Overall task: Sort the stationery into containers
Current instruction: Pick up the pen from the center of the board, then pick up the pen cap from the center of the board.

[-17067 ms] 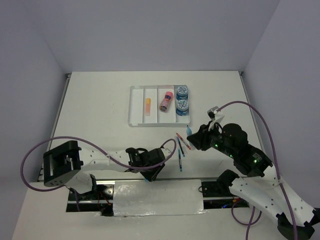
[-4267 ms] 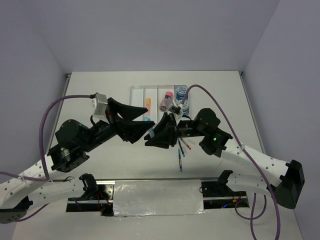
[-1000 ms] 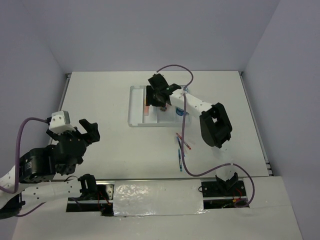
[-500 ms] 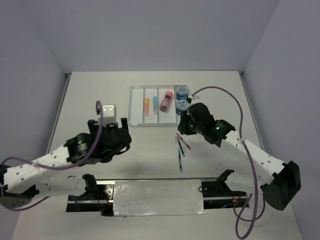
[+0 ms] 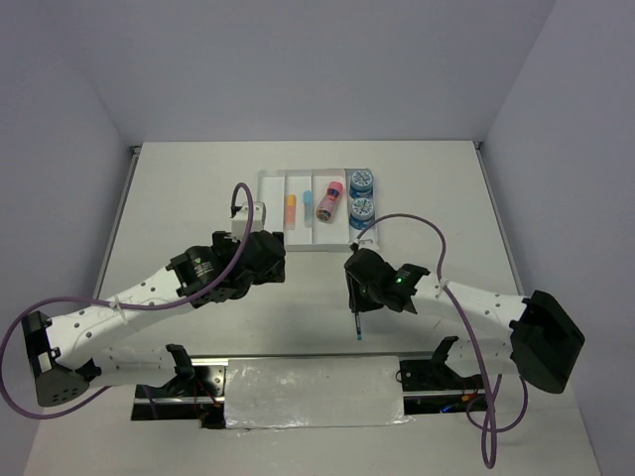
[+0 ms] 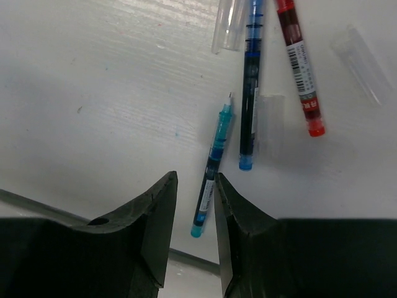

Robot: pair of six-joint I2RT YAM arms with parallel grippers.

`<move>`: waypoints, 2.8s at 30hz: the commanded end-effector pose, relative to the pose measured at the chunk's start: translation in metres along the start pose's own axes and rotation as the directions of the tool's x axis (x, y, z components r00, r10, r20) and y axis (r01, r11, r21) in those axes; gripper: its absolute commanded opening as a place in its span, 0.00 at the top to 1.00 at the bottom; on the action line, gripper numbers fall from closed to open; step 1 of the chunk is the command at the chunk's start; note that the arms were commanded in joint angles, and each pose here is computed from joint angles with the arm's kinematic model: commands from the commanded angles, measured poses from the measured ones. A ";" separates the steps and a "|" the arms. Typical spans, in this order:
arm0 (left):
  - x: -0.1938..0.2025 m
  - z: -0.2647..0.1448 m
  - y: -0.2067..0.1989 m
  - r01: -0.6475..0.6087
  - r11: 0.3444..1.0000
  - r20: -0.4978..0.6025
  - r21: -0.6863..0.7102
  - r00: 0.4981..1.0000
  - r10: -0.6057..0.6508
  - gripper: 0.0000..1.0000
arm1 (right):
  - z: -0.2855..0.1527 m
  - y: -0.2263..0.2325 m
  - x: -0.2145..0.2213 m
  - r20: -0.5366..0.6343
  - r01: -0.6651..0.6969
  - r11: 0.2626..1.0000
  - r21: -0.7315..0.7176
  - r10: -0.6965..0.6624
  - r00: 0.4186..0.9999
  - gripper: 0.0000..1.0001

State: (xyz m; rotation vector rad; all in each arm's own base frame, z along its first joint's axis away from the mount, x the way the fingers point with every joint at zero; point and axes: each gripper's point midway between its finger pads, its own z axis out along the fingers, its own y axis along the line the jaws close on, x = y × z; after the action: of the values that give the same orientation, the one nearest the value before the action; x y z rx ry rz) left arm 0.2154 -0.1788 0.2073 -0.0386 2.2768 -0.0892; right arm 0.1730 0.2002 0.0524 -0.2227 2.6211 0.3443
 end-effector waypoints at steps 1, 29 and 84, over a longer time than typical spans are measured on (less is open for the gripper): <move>-0.001 -0.001 -0.007 0.008 0.999 -0.007 0.048 1.000 -0.008 0.01 | 0.012 0.011 -0.002 0.014 -0.012 1.000 -0.015 0.012 1.000 0.62; 0.017 0.005 -0.004 0.014 0.998 -0.042 0.053 0.999 -0.012 0.01 | 0.044 0.007 0.042 -0.110 0.006 0.999 0.039 -0.001 0.994 0.84; 0.089 0.172 -0.186 0.027 0.999 -0.280 -0.020 0.960 -0.032 0.39 | -0.153 -0.083 -0.087 0.446 -0.172 0.984 0.036 0.139 0.884 1.00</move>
State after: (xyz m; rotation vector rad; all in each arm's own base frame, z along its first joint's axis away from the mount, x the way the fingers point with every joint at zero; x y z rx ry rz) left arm 0.2845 -0.3745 0.0469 -0.0588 2.5535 -0.0881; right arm 0.1987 0.0876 0.2048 0.0993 2.2150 0.3055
